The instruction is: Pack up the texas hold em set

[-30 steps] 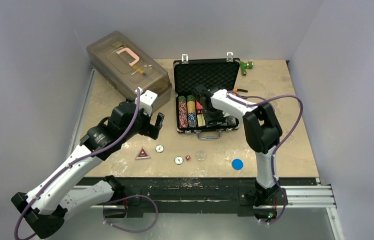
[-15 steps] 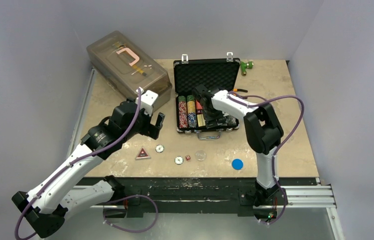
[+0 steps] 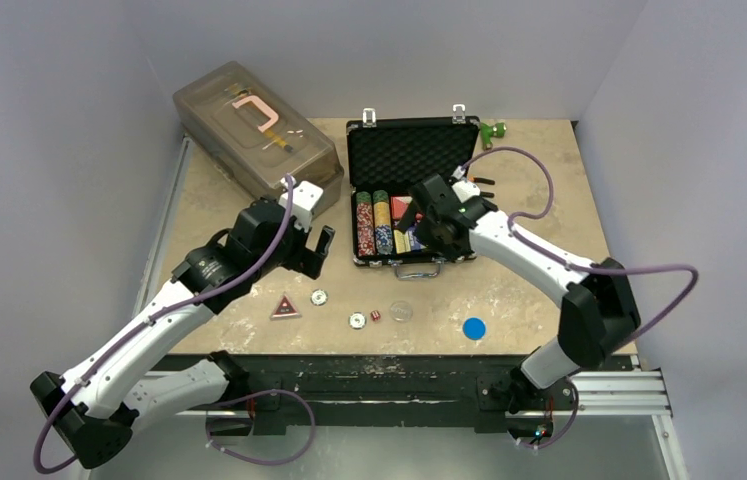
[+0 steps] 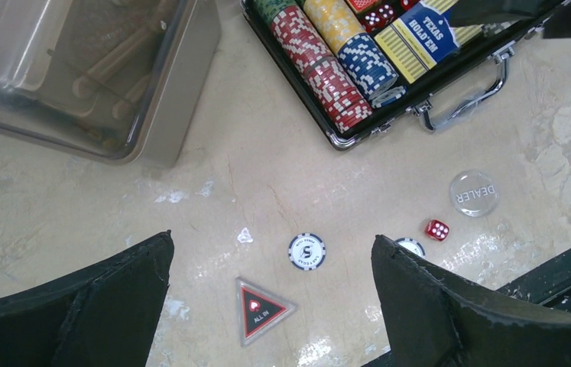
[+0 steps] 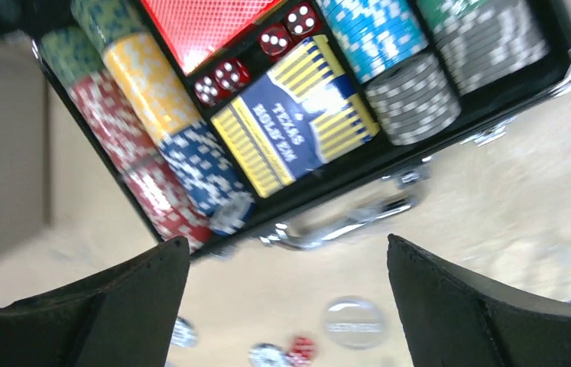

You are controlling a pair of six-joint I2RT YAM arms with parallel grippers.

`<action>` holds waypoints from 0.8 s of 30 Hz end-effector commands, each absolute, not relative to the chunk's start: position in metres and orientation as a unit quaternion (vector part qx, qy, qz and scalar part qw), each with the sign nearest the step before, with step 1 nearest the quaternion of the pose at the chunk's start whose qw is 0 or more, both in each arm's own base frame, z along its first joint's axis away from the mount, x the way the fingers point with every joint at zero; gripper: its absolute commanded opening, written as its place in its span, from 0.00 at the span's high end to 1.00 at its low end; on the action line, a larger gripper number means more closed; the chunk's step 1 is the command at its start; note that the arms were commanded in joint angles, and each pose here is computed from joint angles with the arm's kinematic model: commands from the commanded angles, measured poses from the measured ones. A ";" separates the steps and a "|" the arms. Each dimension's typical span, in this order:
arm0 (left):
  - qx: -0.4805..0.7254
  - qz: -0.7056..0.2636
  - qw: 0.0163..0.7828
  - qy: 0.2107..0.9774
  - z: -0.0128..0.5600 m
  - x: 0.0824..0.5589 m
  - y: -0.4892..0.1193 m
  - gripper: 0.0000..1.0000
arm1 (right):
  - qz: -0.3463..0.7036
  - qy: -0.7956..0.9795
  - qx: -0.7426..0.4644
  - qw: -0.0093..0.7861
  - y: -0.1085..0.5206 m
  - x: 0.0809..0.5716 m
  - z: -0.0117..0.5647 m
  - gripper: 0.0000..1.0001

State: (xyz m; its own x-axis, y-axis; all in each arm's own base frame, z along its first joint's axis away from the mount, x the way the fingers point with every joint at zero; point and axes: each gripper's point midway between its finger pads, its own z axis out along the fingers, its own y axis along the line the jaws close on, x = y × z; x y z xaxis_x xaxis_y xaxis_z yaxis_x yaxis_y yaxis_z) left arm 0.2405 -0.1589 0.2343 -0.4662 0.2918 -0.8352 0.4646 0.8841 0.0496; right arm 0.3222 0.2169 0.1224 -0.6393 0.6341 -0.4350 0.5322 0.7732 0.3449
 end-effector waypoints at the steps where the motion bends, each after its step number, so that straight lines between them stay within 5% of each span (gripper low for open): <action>1: 0.219 -0.104 0.477 0.845 0.246 0.247 -0.168 0.03 | 0.083 0.933 0.064 0.345 0.200 0.327 0.137 0.06; 9: 0.224 -0.097 0.482 0.842 0.241 0.249 -0.167 0.03 | 0.124 0.921 -0.093 0.358 0.208 0.361 0.127 0.22; 11: 0.223 -0.089 0.483 0.842 0.241 0.250 -0.164 0.03 | 0.134 0.923 -0.084 0.351 0.206 0.371 0.119 0.39; 14: 0.219 -0.077 0.487 0.842 0.239 0.252 -0.160 0.03 | 0.130 0.928 -0.079 0.339 0.201 0.381 0.106 0.52; 24: 0.216 -0.063 0.497 0.838 0.238 0.255 -0.155 0.03 | 0.117 0.938 -0.081 0.316 0.200 0.387 0.078 0.62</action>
